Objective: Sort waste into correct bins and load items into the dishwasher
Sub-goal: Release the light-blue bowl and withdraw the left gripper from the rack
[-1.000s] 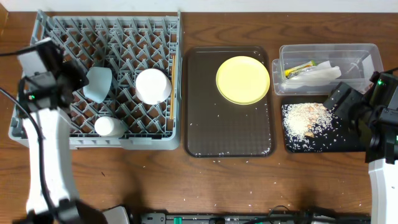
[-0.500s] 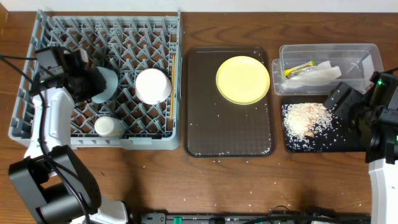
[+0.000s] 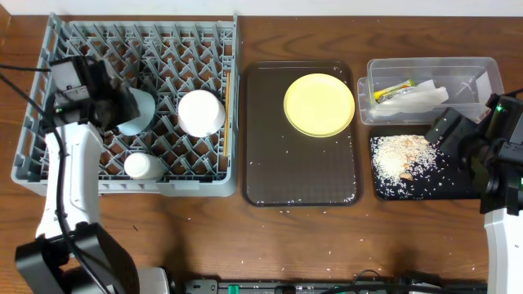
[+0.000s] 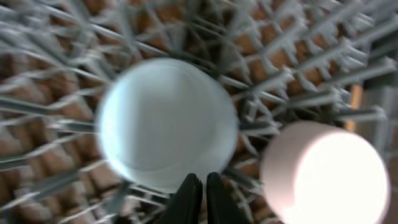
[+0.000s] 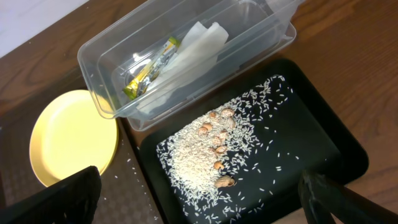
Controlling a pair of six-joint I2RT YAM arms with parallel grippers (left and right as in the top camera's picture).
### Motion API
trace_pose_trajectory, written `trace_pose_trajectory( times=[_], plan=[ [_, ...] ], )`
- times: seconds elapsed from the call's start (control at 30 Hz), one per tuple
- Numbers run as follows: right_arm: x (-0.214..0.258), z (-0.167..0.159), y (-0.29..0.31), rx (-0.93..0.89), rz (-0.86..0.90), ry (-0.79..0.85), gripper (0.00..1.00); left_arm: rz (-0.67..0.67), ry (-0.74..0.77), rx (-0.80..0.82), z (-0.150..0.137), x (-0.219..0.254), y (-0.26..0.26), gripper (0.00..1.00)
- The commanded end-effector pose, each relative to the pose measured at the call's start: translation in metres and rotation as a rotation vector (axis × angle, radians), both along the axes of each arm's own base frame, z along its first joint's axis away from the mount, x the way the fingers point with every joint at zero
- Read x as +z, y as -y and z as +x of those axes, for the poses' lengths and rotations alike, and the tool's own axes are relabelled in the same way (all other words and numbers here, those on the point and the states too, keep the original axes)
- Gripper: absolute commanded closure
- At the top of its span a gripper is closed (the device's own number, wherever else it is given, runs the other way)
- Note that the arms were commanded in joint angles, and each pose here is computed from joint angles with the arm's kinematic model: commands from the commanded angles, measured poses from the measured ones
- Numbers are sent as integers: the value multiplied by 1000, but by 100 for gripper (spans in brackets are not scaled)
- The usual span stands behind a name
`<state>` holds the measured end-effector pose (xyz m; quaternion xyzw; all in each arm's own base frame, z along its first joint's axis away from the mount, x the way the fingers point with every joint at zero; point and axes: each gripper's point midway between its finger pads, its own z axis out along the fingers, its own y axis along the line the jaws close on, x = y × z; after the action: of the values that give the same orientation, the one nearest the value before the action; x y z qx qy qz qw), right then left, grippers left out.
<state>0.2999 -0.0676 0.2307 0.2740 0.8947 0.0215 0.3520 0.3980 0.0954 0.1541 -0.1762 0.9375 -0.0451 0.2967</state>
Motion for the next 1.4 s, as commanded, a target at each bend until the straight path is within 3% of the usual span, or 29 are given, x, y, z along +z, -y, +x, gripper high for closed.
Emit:
trace_pose_trajectory(
  times=[0.0, 0.27, 0.4, 0.63, 0.8, 0.93, 1.07, 1.23, 1.37],
  plan=[
    [1, 0, 1, -9, 1, 2, 1, 90, -52, 74, -1, -15, -23, 92],
    [1, 0, 1, -9, 1, 2, 1, 111, -89, 92, 3, -34, -31, 92],
    [1, 0, 1, -9, 1, 2, 1, 33, -121, 35, -3, -40, -9, 92],
    [1, 0, 1, -9, 1, 2, 1, 16, -159, 20, -8, -49, -2, 93],
    [1, 0, 1, -9, 1, 2, 1, 129, -77, 79, -3, -19, -22, 93],
    [1, 0, 1, -9, 1, 2, 1, 153, -89, 92, 2, -29, -29, 92],
    [1, 0, 1, -9, 1, 2, 1, 104, -127, 64, 5, -51, -21, 92],
    [1, 0, 1, -9, 1, 2, 1, -57, -110, -26, 8, -54, 11, 93],
    [1, 0, 1, -9, 1, 2, 1, -62, -116, -24, 4, -50, 13, 92]
  ],
)
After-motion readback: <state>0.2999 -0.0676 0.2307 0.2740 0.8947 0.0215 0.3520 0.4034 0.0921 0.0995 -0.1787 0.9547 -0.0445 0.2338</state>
